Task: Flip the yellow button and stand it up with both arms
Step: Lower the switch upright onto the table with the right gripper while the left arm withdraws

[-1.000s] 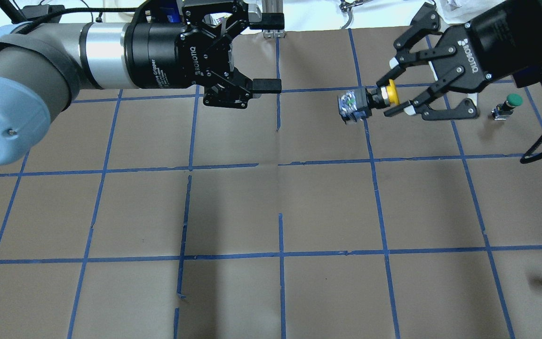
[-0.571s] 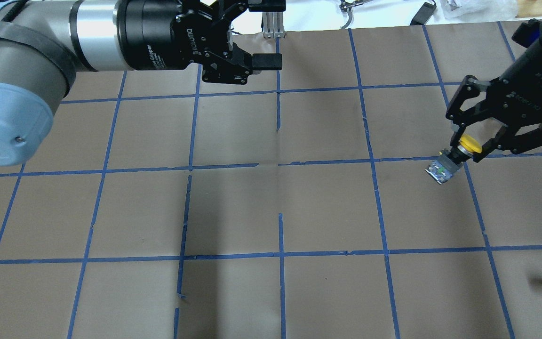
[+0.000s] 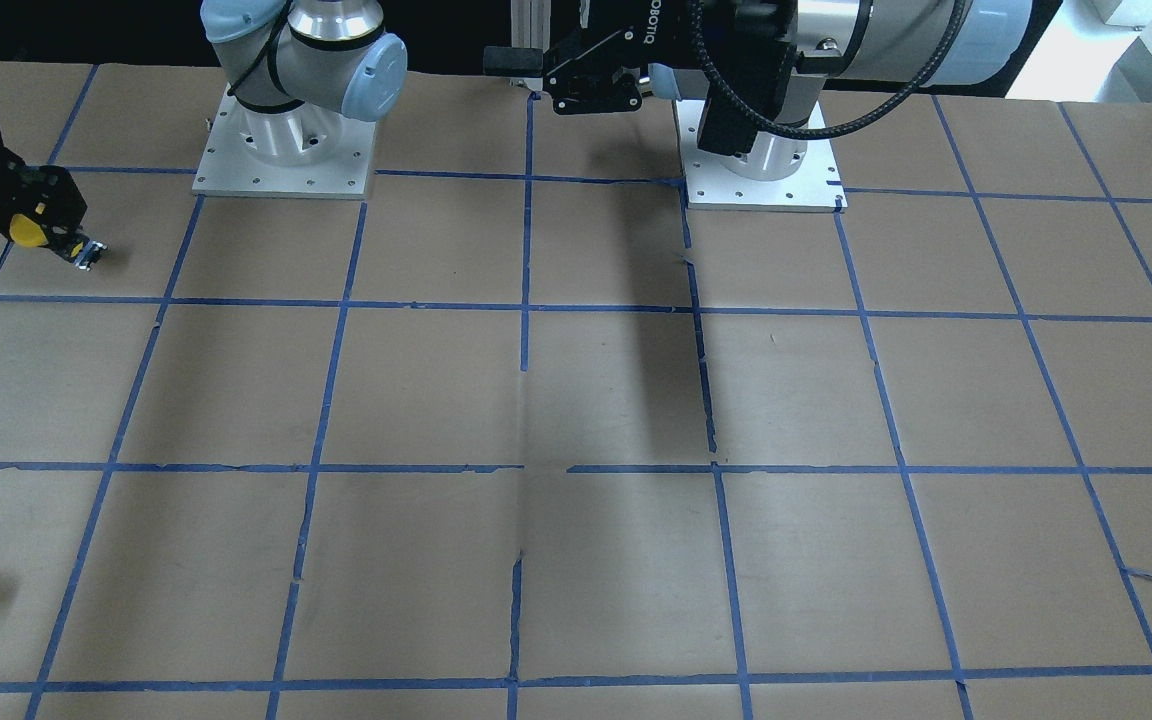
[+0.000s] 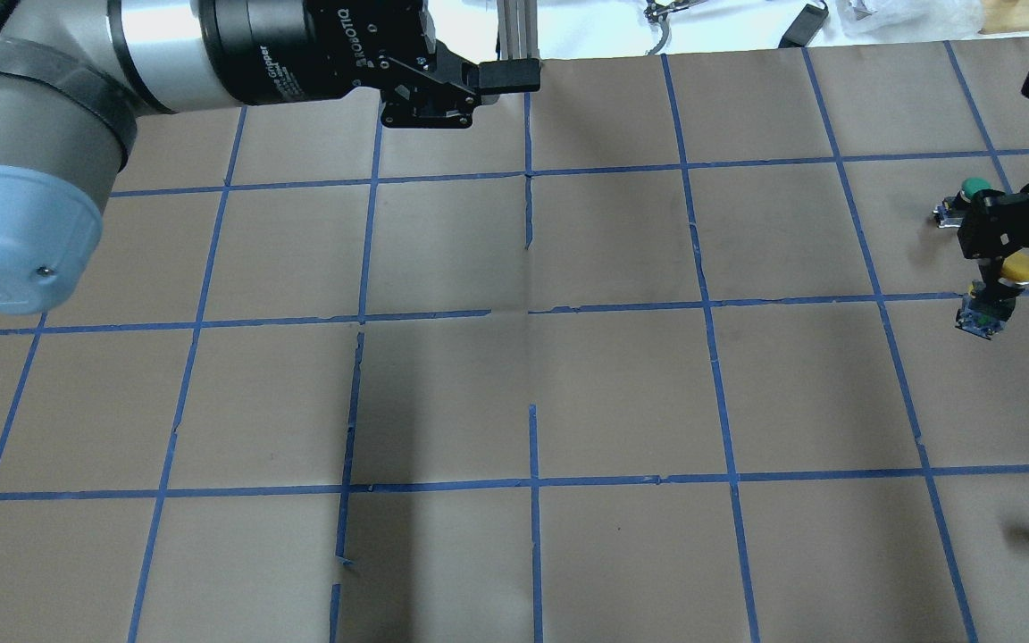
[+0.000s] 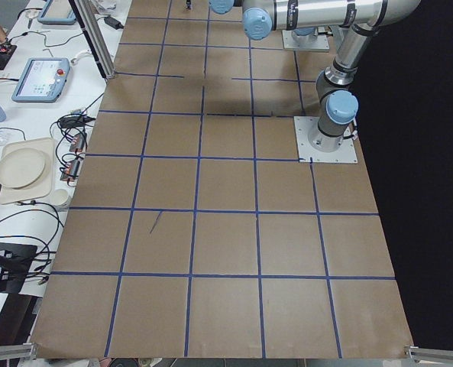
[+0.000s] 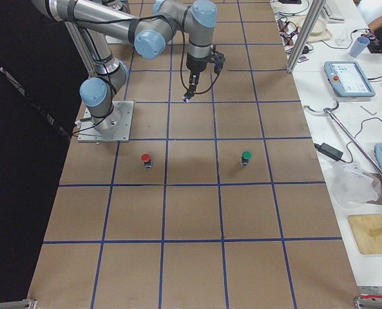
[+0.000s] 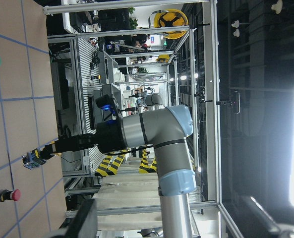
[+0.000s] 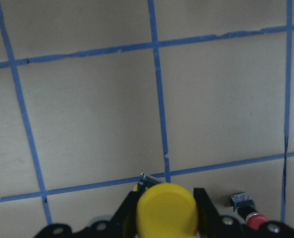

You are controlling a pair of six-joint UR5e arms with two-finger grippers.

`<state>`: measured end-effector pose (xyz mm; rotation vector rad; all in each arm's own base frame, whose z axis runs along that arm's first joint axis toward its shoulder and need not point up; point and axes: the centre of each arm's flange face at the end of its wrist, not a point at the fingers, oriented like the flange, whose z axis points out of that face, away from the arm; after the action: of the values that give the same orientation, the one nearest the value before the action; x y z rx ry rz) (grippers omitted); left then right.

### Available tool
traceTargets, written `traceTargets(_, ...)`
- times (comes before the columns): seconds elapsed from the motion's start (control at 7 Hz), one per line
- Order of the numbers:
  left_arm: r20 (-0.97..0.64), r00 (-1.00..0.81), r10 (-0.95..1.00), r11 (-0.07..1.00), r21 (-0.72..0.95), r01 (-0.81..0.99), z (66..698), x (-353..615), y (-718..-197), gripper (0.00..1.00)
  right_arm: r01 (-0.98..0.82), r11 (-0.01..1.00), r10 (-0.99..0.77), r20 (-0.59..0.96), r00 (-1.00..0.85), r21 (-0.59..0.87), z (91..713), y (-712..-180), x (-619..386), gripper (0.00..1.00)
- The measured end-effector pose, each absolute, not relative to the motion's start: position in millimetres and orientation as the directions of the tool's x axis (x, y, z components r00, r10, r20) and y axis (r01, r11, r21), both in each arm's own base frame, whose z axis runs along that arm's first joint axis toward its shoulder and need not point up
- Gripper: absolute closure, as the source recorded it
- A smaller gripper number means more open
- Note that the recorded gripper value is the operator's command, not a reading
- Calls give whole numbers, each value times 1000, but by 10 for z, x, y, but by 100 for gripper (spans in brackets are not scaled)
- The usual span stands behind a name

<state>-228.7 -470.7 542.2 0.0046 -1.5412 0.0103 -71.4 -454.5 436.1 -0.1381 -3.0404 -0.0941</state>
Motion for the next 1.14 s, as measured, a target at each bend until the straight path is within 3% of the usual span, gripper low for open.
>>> traceTargets(0.71,984,-85,-156,987,152,-52,5336,-2255,-4897,2,4,995,18,132,-991,-101,3439,-4541,-1487,95)
traceTargets(1.14,901,-337,-272,952,200,-232,5331,-2133,-5030,2,-23,991,-10,97,-995,-134,2918,-4700,-1940,95)
